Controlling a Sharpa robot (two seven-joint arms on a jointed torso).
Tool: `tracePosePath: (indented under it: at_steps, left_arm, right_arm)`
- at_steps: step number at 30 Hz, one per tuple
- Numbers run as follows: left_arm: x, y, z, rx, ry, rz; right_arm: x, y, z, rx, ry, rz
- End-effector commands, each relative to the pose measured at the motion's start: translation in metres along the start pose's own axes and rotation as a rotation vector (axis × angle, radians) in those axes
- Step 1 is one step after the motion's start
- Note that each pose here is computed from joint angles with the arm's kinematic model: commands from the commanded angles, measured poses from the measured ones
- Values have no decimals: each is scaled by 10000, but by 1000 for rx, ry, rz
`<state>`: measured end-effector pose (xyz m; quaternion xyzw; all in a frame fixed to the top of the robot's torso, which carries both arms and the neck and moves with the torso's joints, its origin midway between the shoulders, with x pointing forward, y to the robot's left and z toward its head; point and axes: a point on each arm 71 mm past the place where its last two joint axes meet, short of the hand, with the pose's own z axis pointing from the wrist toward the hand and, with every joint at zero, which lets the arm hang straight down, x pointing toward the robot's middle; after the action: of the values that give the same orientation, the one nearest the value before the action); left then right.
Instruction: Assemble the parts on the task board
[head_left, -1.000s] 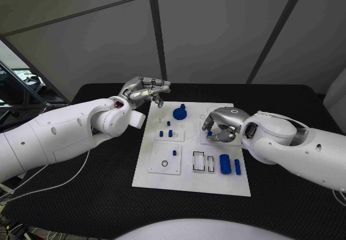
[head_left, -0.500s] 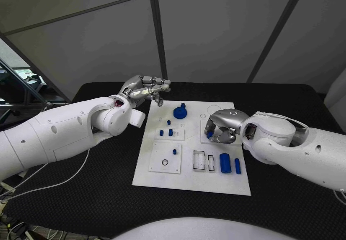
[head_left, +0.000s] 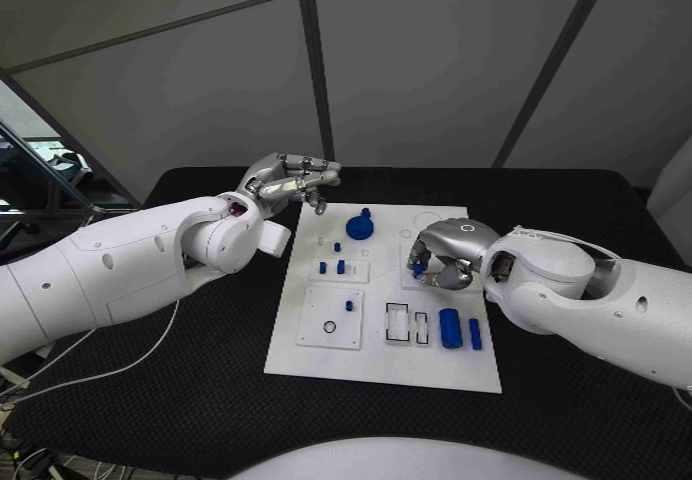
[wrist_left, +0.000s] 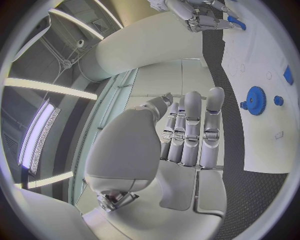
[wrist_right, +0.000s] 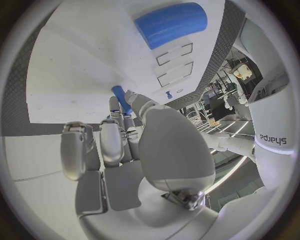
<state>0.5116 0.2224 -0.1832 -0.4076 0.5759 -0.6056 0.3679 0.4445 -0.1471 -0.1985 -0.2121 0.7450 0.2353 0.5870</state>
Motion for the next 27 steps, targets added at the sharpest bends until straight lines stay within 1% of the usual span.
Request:
tracePosePath:
  at_steps: [1, 5, 10, 14, 18, 22, 25, 27]
  left_arm:
    - [8, -11, 6, 4, 6, -6]
    - [9, -10, 8, 4, 6, -6]
    - [9, -8, 10, 4, 6, -6]
    - [8, -6, 12, 4, 5, -6]
    - [15, -5, 16, 4, 7, -7]
    - [17, -5, 18, 5, 7, -7]
    - [21, -3, 25, 5, 7, -7]
    - [30, -1, 33, 5, 9, -8]
  right_arm:
    - [-70, 34, -29, -18, -79, 5]
    - [-108, 67, -88, -28, -110, 13]
    - [-158, 146, -166, -49, -133, 21]
    - [-239, 267, -222, -83, -164, 35]
    - [-313, 418, -253, -134, -201, 70]
    - [-351, 550, -221, -181, -226, 113]
    - [-361, 680, -137, -222, -231, 142]
    - [-351, 784, -70, -252, -223, 157]
